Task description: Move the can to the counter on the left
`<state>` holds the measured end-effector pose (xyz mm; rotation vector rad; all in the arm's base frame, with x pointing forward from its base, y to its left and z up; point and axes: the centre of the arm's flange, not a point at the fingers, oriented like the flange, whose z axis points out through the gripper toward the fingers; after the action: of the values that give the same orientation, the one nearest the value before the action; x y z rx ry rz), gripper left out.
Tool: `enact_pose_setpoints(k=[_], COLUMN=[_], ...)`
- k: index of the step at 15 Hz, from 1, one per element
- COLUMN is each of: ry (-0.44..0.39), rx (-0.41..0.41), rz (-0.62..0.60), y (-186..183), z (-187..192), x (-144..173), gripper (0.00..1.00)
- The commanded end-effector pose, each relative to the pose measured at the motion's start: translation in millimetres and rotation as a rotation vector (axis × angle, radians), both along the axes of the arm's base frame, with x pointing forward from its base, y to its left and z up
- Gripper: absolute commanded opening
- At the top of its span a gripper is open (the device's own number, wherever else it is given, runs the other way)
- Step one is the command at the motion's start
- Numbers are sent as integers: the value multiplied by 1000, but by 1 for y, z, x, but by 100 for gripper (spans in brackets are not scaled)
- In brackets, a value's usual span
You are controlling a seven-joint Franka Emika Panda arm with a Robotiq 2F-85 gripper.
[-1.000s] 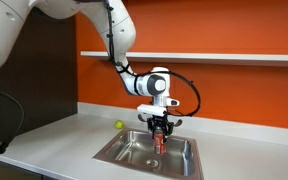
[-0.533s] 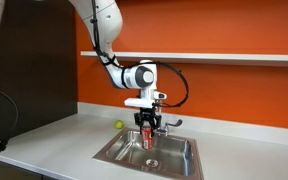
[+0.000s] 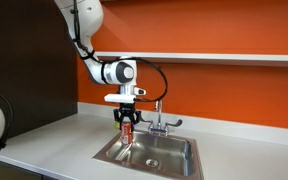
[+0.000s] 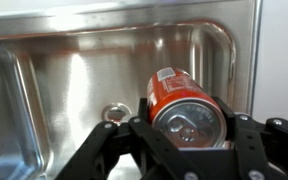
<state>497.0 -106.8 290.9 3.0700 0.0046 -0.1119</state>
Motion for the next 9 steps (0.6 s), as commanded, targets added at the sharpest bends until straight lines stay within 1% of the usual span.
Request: enact_pose_setpoints(k=[1,9], ry=[21,71], rx=[14,39], rz=[109,291], y=[35,109], z=[9,-6], x=[-13,-17], gripper=[38,38])
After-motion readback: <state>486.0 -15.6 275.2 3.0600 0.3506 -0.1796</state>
